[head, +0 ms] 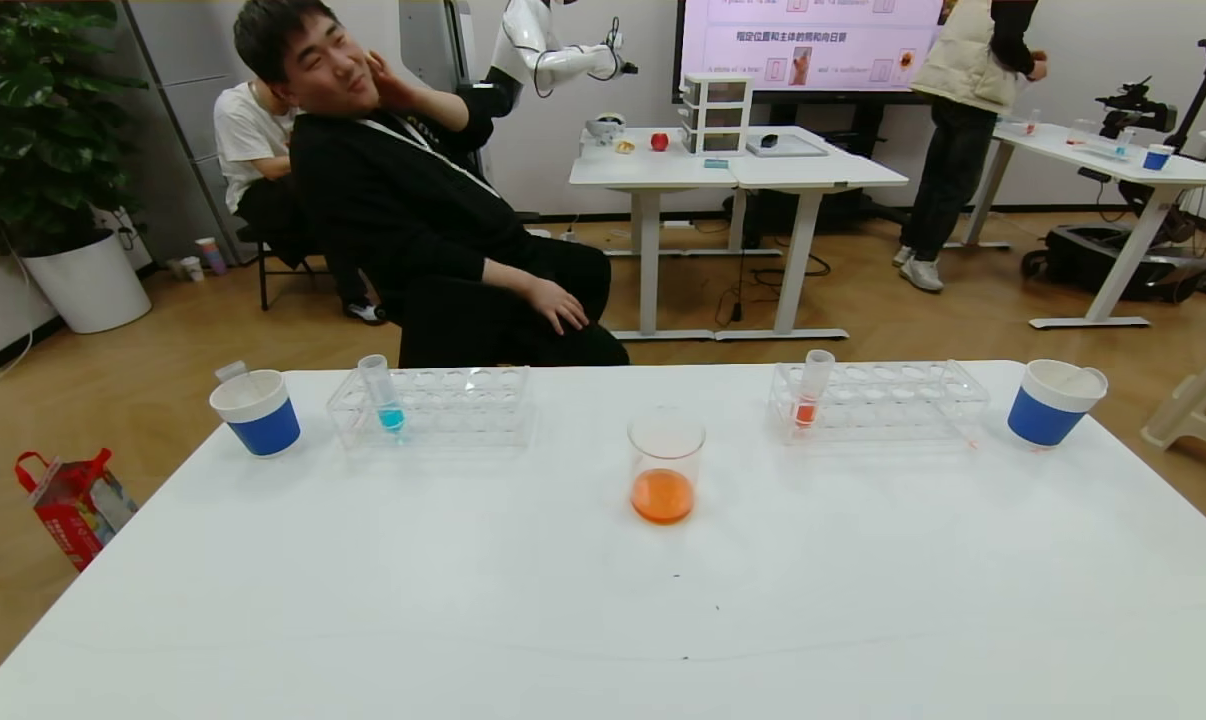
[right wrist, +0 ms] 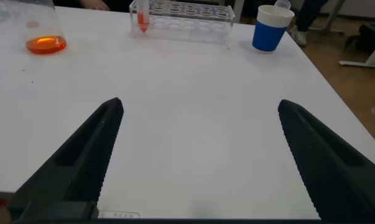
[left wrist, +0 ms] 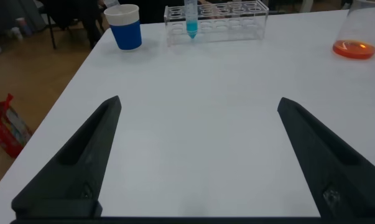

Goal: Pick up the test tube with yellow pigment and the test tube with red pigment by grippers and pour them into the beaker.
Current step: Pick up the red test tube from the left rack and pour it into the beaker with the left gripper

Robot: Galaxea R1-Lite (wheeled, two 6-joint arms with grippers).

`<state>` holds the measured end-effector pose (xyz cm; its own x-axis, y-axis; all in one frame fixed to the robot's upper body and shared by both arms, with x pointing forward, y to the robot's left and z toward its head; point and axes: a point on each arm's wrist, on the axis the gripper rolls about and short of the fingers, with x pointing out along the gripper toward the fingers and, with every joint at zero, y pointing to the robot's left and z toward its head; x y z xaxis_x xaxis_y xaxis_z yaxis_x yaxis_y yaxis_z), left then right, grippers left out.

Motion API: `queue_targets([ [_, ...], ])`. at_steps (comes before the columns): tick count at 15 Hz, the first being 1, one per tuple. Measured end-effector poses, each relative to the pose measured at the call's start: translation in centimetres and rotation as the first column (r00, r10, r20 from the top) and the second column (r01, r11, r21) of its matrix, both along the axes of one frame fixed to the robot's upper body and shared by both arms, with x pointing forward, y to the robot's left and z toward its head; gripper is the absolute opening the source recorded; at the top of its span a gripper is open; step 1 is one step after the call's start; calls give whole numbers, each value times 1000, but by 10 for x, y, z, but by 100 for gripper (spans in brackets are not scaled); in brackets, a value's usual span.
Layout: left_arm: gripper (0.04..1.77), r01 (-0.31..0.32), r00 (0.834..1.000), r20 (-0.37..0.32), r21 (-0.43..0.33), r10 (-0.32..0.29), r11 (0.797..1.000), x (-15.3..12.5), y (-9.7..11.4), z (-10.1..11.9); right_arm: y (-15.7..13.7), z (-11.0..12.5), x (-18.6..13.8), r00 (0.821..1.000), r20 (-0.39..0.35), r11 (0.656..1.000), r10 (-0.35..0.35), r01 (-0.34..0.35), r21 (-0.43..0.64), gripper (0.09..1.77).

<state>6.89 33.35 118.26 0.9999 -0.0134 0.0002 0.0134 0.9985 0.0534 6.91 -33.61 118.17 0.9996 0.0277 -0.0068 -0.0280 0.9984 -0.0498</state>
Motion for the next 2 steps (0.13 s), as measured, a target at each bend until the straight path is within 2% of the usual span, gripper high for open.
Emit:
queue_targets([
  [2, 175, -2, 1000, 1, -25, 2, 1000, 0, 0, 0, 0, 0, 0, 1000, 0, 1000, 0, 0, 0, 173],
])
